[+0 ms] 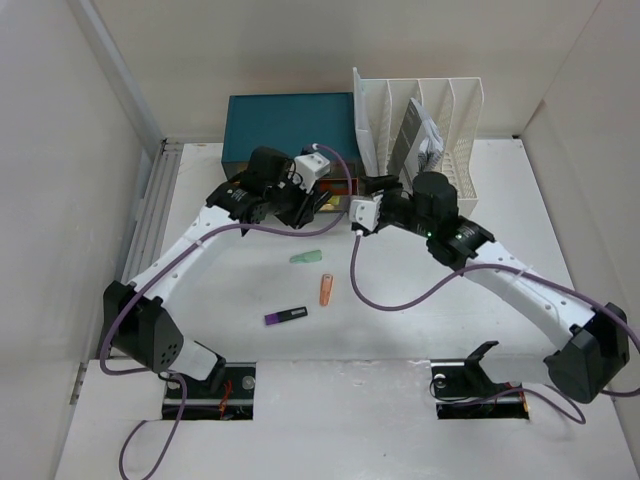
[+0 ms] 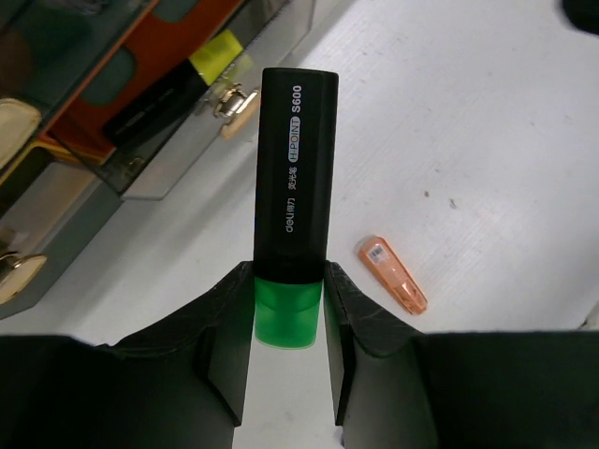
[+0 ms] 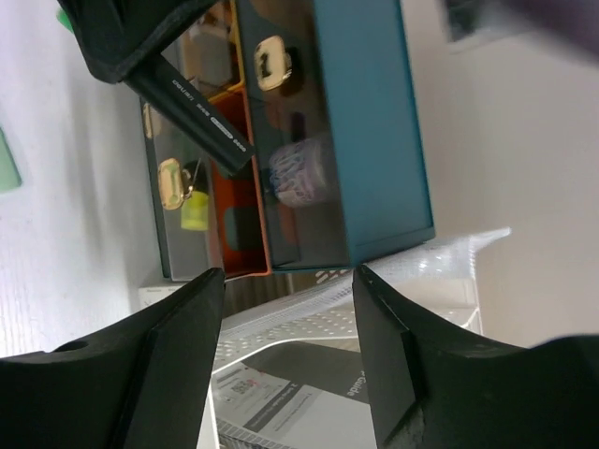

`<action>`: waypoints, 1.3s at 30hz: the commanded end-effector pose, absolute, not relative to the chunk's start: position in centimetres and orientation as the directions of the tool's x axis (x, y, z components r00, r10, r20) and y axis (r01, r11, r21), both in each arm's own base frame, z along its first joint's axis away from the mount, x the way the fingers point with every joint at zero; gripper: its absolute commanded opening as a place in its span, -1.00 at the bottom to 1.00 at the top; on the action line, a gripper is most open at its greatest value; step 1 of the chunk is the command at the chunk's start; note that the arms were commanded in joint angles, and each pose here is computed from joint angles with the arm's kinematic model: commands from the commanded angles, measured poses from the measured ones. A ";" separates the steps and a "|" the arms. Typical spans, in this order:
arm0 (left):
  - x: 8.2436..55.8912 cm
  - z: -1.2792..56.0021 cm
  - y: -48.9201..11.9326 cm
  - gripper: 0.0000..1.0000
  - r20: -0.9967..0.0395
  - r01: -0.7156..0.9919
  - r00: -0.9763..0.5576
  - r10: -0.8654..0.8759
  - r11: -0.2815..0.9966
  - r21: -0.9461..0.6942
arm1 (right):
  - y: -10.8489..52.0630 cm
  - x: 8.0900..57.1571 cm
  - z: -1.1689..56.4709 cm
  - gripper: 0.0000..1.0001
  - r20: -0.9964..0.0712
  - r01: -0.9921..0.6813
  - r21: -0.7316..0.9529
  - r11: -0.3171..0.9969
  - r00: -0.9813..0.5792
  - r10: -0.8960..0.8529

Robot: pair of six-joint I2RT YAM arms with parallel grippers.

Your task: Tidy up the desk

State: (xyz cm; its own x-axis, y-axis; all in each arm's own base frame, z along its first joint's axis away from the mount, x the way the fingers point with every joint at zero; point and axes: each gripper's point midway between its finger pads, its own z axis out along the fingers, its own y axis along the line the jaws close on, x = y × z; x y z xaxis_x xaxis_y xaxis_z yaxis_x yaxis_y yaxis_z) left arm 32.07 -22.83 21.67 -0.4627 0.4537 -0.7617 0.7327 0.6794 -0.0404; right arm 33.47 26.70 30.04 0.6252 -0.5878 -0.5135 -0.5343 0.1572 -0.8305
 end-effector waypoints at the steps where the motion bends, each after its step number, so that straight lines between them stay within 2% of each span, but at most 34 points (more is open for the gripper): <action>1: 30.9 22.9 -24.4 -0.81 -0.780 0.803 -0.418 0.465 0.590 -0.079 | 27.7 34.3 32.1 0.24 -0.427 -0.434 -0.890 0.138 0.688 -0.587; 7: 32.4 22.5 -24.2 -0.81 -0.771 0.799 -0.423 0.476 0.598 -0.069 | 27.6 34.2 31.1 0.24 -0.422 -0.442 -0.889 0.122 0.685 -0.593; 12: 33.8 24.2 -25.1 -0.79 -0.787 0.836 -0.398 0.472 0.540 -0.098 | 27.6 34.3 30.9 0.24 -0.376 -0.411 -0.907 0.085 0.705 -0.601; 20: 33.0 25.3 -25.7 -0.74 -0.800 0.873 -0.391 0.455 0.459 -0.166 | 27.7 33.1 28.3 0.24 -0.282 -0.370 -0.928 -0.039 0.767 -0.576; 23: 32.5 25.3 -25.8 -0.74 -0.801 0.882 -0.388 0.457 0.436 -0.179 | 27.4 32.7 28.7 0.24 -0.270 -0.355 -0.934 -0.038 0.773 -0.574; 27: 32.1 25.2 -25.7 -0.74 -0.796 0.885 -0.396 0.458 0.420 -0.198 | 27.2 32.5 28.6 0.24 -0.270 -0.355 -0.934 -0.038 0.773 -0.574; 31: 33.1 26.1 -24.9 -0.79 -0.799 0.881 -0.362 0.479 0.457 -0.126 | 26.7 32.1 29.4 0.24 -0.283 -0.354 -0.935 -0.010 0.765 -0.578; 39: 37.6 24.1 -24.9 -0.79 -0.763 0.872 -0.367 0.532 0.481 -0.084 | 25.1 30.4 29.9 0.24 -0.378 -0.410 -0.908 0.083 0.719 -0.583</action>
State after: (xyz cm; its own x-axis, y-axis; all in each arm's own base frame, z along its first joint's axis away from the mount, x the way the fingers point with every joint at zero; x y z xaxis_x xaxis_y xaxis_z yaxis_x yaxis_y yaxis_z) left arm 36.29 -25.61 24.25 -0.3878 0.5066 -0.7701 0.8691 0.4793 -0.1224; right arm 31.06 25.24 28.00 0.7206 -0.6036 -0.3412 -0.4190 0.0129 -0.9079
